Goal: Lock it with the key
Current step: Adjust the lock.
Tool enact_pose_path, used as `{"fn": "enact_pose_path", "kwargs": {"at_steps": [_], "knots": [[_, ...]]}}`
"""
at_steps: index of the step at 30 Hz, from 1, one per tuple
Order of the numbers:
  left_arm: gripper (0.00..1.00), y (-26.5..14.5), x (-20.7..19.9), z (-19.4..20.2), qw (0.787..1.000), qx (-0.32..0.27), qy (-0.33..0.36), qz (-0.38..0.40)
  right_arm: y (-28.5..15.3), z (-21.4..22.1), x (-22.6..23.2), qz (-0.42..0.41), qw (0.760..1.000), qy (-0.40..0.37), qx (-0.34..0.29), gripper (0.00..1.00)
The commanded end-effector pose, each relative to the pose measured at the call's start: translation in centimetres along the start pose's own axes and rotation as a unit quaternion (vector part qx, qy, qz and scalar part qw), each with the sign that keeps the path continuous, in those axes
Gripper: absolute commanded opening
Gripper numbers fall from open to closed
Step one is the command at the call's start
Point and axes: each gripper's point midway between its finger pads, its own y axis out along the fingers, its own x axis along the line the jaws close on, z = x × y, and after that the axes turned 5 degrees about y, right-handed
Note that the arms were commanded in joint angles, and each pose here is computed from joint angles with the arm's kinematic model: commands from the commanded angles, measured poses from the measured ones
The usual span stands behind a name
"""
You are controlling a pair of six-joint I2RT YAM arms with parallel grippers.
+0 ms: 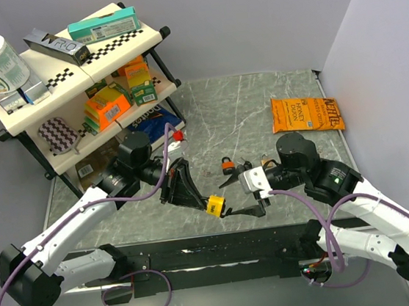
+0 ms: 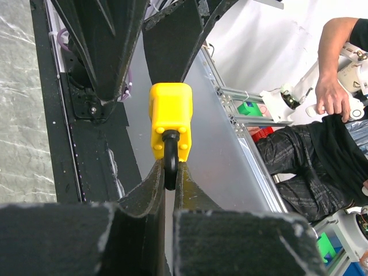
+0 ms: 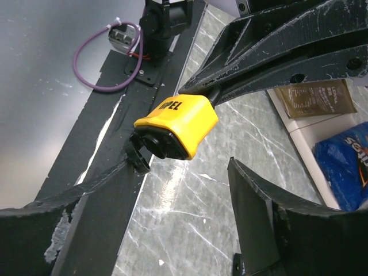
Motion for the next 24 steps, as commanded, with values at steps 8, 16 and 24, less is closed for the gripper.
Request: {"fn": "enact_pose_path", "kwargs": {"at_steps": [8, 16, 24], "knots": [[0.01, 0.6, -1.1, -0.7, 0.999, -0.001, 0.032, 0.020, 0.1, -3.3, -0.8, 0.002, 0.998, -0.036, -0.043, 0.66], [0.01, 1.2, -0.9, -0.1, 1.000, 0.006, 0.023, 0.017, 0.3, -3.1, -0.8, 0.000, 0.999, -0.030, -0.042, 0.61], [0.01, 1.7, -0.9, 0.3, 1.000, 0.013, 0.024, 0.016, 0.8, -2.9, -1.2, 0.001, 0.999, -0.016, -0.041, 0.56]]}}
